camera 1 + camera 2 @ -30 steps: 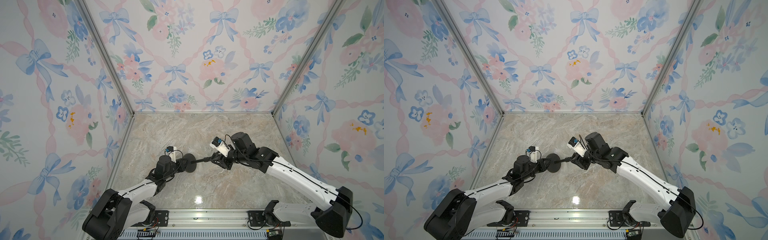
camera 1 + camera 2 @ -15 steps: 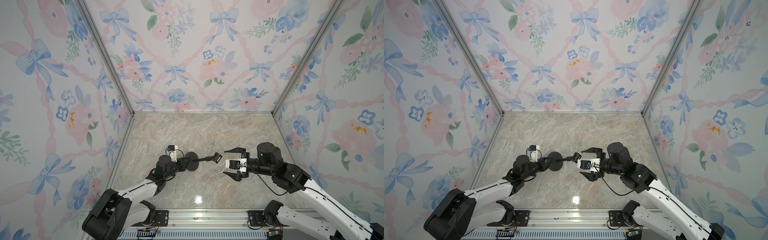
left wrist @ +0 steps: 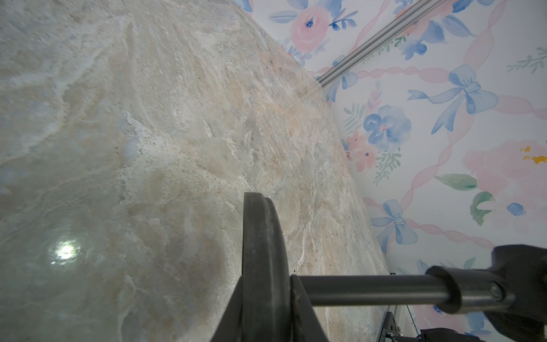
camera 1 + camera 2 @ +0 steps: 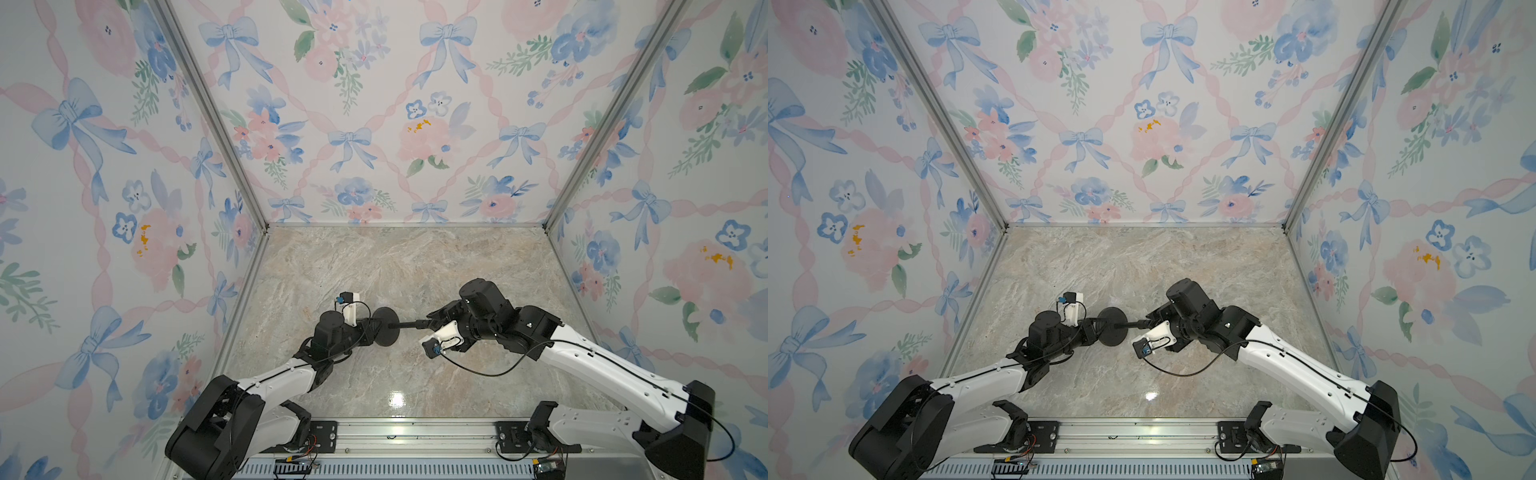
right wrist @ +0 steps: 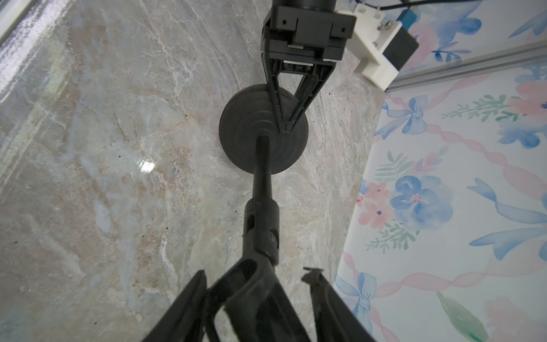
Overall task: Assemble a microphone stand
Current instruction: Screw the microphone stand pole into the microphone stand base.
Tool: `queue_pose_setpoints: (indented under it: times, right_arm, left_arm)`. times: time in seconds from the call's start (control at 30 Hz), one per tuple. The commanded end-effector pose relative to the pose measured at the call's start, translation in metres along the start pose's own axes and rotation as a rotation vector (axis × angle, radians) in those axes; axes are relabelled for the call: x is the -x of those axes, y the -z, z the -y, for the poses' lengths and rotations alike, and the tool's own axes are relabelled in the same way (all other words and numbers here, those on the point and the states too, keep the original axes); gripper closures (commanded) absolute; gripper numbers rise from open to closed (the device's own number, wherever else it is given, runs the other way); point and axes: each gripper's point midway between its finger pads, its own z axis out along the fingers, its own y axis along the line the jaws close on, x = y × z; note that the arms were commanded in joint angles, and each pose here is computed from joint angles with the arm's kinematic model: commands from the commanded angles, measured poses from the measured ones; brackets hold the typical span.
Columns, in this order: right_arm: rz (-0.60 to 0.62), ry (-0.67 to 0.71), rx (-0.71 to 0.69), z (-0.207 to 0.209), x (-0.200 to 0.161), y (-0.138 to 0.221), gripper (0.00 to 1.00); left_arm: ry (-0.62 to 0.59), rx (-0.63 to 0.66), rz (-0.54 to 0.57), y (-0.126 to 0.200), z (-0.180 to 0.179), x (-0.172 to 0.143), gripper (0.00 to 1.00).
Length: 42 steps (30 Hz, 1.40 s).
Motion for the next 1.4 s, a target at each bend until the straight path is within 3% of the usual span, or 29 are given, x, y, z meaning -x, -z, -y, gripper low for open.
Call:
queue_pose_setpoints:
  times: [0.0, 0.13, 0.33, 0.53, 0.73, 0.9, 1.0, 1.17, 1.37]
  right_arm:
    - [-0.088, -0.020, 0.068, -0.015, -0.014, 0.001, 0.46]
    - [-0.131, 0.019, 0.069, -0.027, -0.025, -0.003, 0.41]
    - [-0.147, 0.003, 0.046, -0.025, -0.028, -0.006, 0.42]
    - [-0.087, -0.142, 0.061, -0.023, -0.014, -0.004, 0.64]
    - [-0.006, -0.564, 0.039, -0.008, 0.000, -0.011, 0.74]
    - [0.013, -1.004, 0.042, 0.009, 0.005, -0.020, 0.74]
    - [0.141, -1.248, 0.154, 0.012, 0.028, -0.023, 0.73]
    - [0.310, -1.533, 0.256, 0.025, 0.047, -0.019, 0.72]
    - [0.366, -1.806, 0.281, 0.037, 0.032, -0.012, 0.74]
  left_arm:
    - [-0.045, -0.118, 0.084, 0.000, 0.037, 0.031, 1.00]
    - [-0.044, -0.118, 0.080, -0.001, 0.037, 0.031, 1.00]
    - [-0.044, -0.121, 0.078, -0.001, 0.037, 0.031, 1.00]
    - [-0.046, -0.112, 0.082, -0.001, 0.035, 0.031, 1.00]
    - [-0.045, -0.122, 0.080, -0.001, 0.038, 0.032, 1.00]
    - [-0.053, -0.124, 0.109, 0.005, 0.040, 0.036, 1.00]
    - [-0.054, -0.120, 0.130, 0.008, 0.041, 0.039, 1.00]
    - [-0.046, -0.106, 0.143, 0.009, 0.037, 0.040, 1.00]
    - [-0.038, -0.097, 0.172, 0.013, 0.036, 0.044, 1.00]
